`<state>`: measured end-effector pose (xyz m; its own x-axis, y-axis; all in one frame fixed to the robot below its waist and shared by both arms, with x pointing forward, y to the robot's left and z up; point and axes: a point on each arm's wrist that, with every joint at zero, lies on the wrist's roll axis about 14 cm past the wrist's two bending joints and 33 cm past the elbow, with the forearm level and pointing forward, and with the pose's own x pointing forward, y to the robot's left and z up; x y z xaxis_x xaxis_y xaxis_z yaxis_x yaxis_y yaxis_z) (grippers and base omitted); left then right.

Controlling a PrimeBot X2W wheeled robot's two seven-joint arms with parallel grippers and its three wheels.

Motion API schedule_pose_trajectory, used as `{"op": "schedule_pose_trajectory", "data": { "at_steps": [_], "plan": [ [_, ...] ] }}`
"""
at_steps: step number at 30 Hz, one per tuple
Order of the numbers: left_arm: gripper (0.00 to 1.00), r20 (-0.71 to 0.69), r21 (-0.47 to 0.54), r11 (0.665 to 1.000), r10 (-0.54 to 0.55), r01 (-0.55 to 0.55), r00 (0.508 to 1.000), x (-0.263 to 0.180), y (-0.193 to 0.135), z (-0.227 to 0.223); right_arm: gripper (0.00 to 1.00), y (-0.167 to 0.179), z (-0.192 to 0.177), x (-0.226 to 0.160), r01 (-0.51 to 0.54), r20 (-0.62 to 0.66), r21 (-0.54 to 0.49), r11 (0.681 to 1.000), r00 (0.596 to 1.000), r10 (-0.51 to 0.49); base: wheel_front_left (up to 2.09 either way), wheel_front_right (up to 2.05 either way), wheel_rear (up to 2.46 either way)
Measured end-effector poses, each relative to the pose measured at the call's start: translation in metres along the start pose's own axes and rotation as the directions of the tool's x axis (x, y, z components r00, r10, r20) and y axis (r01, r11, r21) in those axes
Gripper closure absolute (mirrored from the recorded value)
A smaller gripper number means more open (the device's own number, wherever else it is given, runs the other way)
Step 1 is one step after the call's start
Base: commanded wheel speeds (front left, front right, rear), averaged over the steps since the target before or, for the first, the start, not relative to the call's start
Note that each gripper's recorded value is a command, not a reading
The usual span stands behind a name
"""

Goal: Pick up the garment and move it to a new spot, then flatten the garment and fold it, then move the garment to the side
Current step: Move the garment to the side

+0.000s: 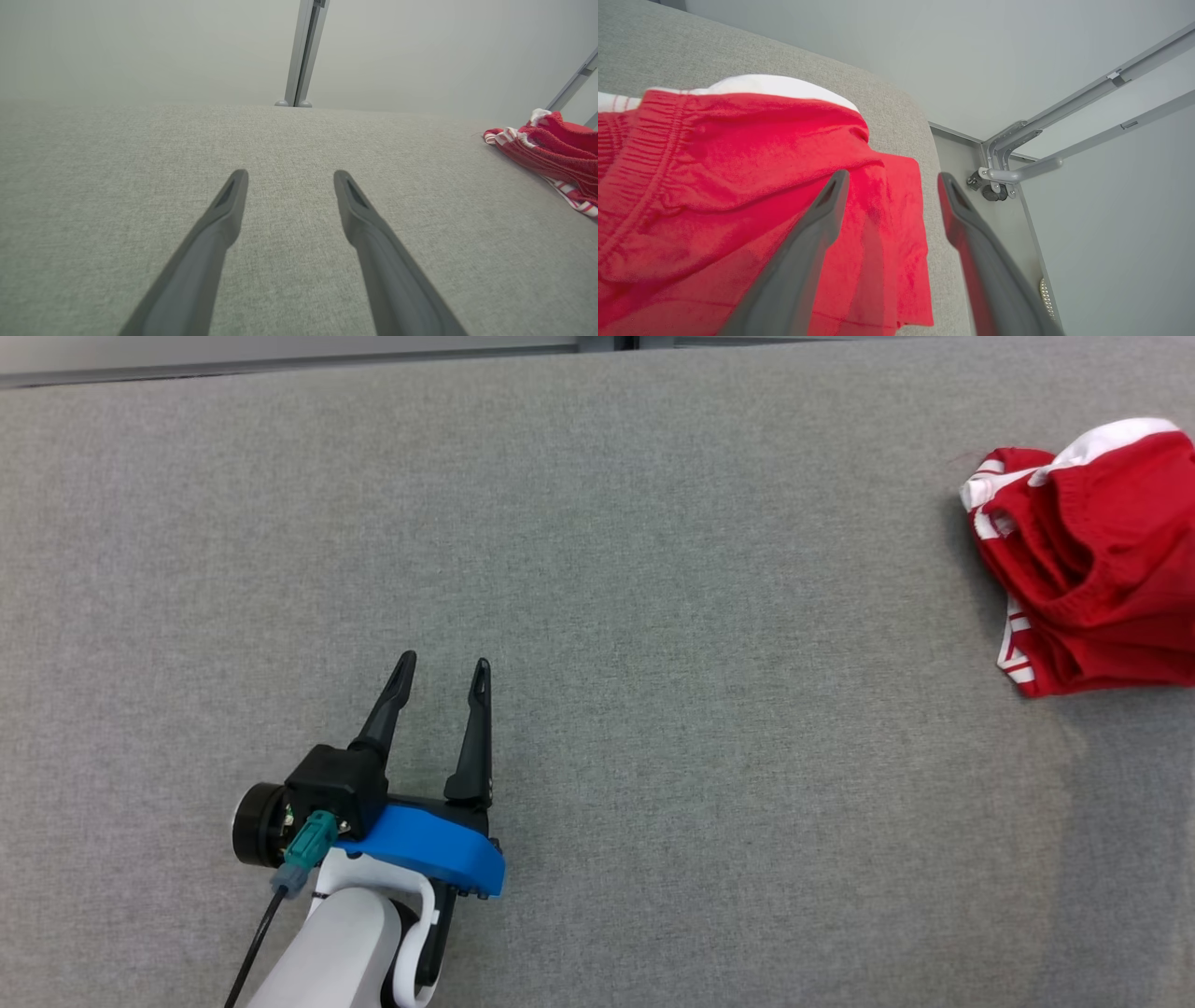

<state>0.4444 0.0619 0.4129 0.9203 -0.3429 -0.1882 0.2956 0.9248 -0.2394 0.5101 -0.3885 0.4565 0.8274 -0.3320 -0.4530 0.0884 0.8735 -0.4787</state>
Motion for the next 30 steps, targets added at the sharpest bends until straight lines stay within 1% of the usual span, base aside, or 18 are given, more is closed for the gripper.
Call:
{"op": "schedule_pose_trajectory", "data": {
  "at_steps": [4,10,14,17,20,24,30],
  "plan": [
    [0.00,0.022,0.008,1.000,-0.007,0.007,1.000,-0.001,-0.004,0.009,0.00,-0.001,0.009,-0.008,0.011,0.044,0.048,0.999,0.999,-0.014,0.00,0.00,0.00],
    [0.00,0.094,0.032,0.999,-0.001,-0.002,0.996,-0.003,-0.002,0.039,0.00,0.000,0.043,-0.027,-0.004,0.186,0.115,0.993,0.982,-0.018,0.00,0.00,0.00],
    [0.00,0.146,0.041,0.999,0.025,-0.031,0.989,-0.012,0.004,0.062,0.00,0.015,0.086,-0.051,-0.061,0.326,0.171,0.983,0.945,0.002,0.00,0.00,0.00],
    [0.00,0.182,0.041,0.998,0.047,-0.055,0.982,-0.019,0.009,0.076,0.00,0.027,0.108,-0.069,-0.107,0.407,0.205,0.973,0.913,0.014,0.00,0.00,0.00],
    [0.00,0.201,0.039,0.996,0.067,-0.076,0.977,-0.027,0.013,0.084,0.00,0.038,0.114,-0.085,-0.153,0.452,0.254,0.955,0.892,0.023,0.00,0.00,0.00],
    [0.00,0.197,0.030,0.992,0.113,-0.121,0.974,-0.043,0.025,0.083,0.00,0.055,0.121,-0.106,-0.223,0.514,0.303,0.927,0.857,0.039,0.00,0.00,0.00],
    [0.00,0.193,0.008,0.984,0.175,-0.180,0.965,-0.068,0.041,0.077,0.00,0.095,0.118,-0.129,-0.324,0.569,0.322,0.890,0.817,0.092,0.00,0.00,0.00]
  ]
}}
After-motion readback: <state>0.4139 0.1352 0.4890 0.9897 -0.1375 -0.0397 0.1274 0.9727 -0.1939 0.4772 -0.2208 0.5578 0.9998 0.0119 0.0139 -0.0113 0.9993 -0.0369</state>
